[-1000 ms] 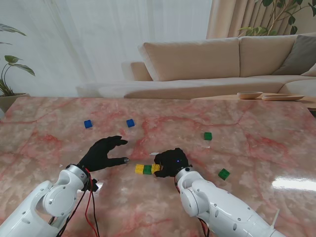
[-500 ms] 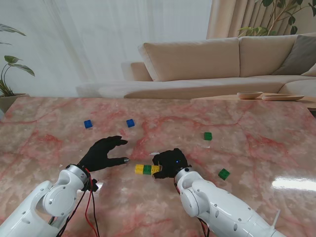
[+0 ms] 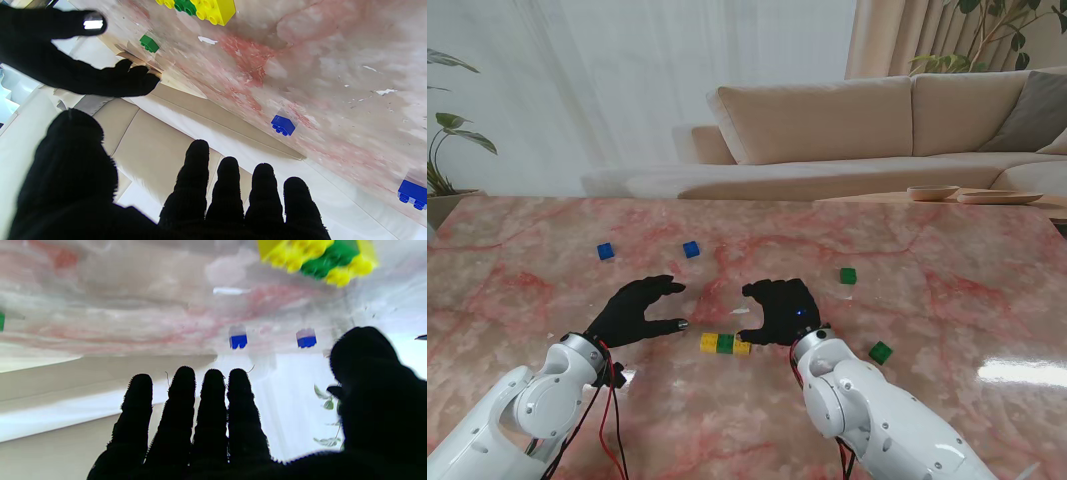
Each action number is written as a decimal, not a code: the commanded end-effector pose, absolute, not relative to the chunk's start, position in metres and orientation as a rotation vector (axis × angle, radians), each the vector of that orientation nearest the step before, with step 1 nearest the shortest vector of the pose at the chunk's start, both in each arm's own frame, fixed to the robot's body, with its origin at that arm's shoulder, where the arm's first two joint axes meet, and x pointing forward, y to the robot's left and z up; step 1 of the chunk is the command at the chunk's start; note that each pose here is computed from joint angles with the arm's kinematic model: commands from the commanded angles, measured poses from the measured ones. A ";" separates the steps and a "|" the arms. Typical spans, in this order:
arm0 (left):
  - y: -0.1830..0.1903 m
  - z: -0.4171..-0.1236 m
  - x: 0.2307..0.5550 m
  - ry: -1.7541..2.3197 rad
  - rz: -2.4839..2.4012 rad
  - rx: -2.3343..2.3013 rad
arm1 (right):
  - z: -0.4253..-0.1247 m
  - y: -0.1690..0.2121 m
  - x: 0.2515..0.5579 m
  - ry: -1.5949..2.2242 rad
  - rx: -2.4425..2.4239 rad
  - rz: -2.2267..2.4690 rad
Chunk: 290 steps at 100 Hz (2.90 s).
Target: Build a two-level staggered structure with toy bricks
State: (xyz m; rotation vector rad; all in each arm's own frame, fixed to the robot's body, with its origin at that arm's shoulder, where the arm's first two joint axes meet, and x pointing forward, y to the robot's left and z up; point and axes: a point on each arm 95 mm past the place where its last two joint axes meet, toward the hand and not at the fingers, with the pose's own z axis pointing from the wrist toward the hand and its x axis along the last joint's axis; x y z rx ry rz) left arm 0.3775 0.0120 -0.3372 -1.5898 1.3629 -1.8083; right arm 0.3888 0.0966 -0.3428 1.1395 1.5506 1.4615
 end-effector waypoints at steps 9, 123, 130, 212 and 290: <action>0.012 -0.339 0.376 1.366 -1.801 -1.596 | -0.325 0.077 0.395 1.528 1.135 1.415; 0.036 -0.334 0.442 1.353 -1.788 -1.625 | -0.333 -0.082 0.507 1.703 1.323 0.969; 0.036 -0.335 0.443 1.355 -1.787 -1.626 | -0.338 -0.085 0.512 1.709 1.330 0.963; 0.029 -0.335 0.444 1.385 -1.796 -1.633 | -0.370 -0.097 0.542 1.724 1.308 0.932; 0.017 -0.334 0.444 1.380 -1.814 -1.651 | -0.394 -0.096 0.546 1.714 1.232 0.955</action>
